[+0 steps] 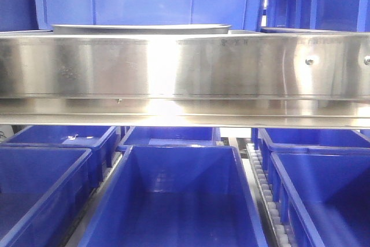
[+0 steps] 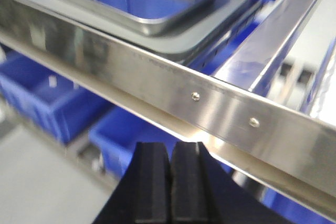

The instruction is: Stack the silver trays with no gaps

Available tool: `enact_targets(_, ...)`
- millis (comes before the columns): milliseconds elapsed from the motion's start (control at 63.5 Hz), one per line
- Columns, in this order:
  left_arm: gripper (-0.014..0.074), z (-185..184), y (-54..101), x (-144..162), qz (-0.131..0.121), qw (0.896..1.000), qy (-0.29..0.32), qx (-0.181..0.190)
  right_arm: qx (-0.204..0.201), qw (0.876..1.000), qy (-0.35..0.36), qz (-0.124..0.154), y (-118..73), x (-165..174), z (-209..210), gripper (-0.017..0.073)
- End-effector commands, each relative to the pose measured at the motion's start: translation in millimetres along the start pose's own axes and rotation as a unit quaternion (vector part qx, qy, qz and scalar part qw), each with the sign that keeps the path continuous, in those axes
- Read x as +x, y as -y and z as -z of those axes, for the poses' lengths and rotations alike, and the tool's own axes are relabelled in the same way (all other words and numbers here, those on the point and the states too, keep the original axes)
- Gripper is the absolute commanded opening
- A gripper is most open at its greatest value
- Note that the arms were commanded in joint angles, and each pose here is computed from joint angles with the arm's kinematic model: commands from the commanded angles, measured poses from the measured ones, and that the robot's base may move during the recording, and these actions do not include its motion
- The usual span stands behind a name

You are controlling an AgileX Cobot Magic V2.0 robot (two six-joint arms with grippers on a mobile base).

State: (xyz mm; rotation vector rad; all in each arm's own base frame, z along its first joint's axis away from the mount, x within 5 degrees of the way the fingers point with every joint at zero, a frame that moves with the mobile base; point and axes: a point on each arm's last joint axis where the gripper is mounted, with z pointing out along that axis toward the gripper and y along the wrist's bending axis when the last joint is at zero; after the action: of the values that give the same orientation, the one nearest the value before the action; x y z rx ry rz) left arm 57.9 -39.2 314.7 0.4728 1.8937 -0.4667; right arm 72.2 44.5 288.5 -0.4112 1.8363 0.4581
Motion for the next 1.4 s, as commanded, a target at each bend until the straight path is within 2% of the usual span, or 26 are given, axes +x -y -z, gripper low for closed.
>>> enact_targets(0, -0.0048, 9.8, 2.1, -13.0, -0.002, 0.997, 0.077, 0.013, -0.003, 0.995, 0.103, 0.012, -0.2, -8.9, 16.9, 0.0048)
enact_targets(173, -0.0048, 12.5, 3.2, -12.3, 0.009, 0.997, 0.080, 0.020, -0.007, 0.990, 0.144, 0.013, -0.1, -2.3, 32.8, 0.0048)
enact_targets(803, -0.0048, 11.7, 3.3, -12.3, 0.010, 0.997, 0.078, 0.020, -0.007, 0.990, 0.143, 0.013, -0.1, -2.1, 32.8, 0.0048)
enact_targets(898, -0.0048, 13.1, 3.8, -11.8, 0.024, 0.996, 0.081, 0.023, -0.007, 0.990, 0.143, 0.013, -0.1, -2.1, 32.8, 0.0048)
enact_targets(945, -0.0048, 16.2, 2.5, -12.1, 0.020, 0.996, 0.092, 0.012, -0.007, 0.990, 0.143, 0.013, -0.1, -2.1, 32.8, 0.0048)
enact_targets(1039, -0.0048, 20.3, -0.7, -10.7, -0.023, 0.994, 0.106, -0.027, -0.007, 0.990, 0.143, 0.013, -0.1, -2.1, 32.8, 0.0048)
enact_targets(1071, -0.0048, 21.2, -2.3, -9.4, -0.029, 0.992, 0.113, -0.043, -0.007, 0.990, 0.143, 0.013, -0.1, -2.1, 32.8, 0.0048)
enact_targets(1181, -0.0048, 21.1, -8.7, 1.5, -0.026, 0.986, 0.137, -0.096, -0.007, 0.990, 0.143, 0.013, -0.1, -2.1, 32.8, 0.0048)
enact_targets(1386, -0.0048, 14.1, -21.0, 41.9, -0.013, 0.963, 0.190, -0.191, -0.007, 0.990, 0.143, 0.013, -0.1, -2.1, 32.8, 0.0048)
